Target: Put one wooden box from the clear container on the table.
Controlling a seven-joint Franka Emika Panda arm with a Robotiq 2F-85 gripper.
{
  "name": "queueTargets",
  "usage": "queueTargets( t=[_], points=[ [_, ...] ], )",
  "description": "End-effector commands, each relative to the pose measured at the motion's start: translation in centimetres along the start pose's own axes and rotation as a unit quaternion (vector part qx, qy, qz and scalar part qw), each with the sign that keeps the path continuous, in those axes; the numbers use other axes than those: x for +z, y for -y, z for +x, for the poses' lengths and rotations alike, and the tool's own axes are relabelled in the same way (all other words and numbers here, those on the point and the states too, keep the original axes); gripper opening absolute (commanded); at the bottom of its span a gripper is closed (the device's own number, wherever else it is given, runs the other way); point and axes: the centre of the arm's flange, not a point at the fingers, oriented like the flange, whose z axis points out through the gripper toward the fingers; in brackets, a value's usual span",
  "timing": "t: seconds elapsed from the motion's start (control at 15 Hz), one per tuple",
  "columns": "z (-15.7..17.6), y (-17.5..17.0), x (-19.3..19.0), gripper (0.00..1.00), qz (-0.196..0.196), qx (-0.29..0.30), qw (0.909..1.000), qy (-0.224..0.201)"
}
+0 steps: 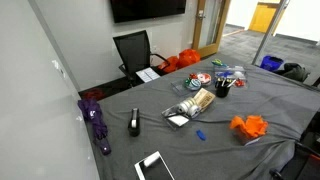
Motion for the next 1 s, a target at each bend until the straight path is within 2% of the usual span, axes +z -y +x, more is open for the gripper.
queueTargets(
  t=[0.0, 0.73, 0.93],
  points=[
    [0.0, 0.0, 0.0, 1.0, 0.0, 0.0, 1.0, 0.0],
    [0.26, 0.04, 0.19, 1.0, 0.001, -0.005, 1.0, 0.004],
    [0.42, 0.31, 0.38, 1.0, 0.022, 0.002, 0.9997, 0.007]
  ],
)
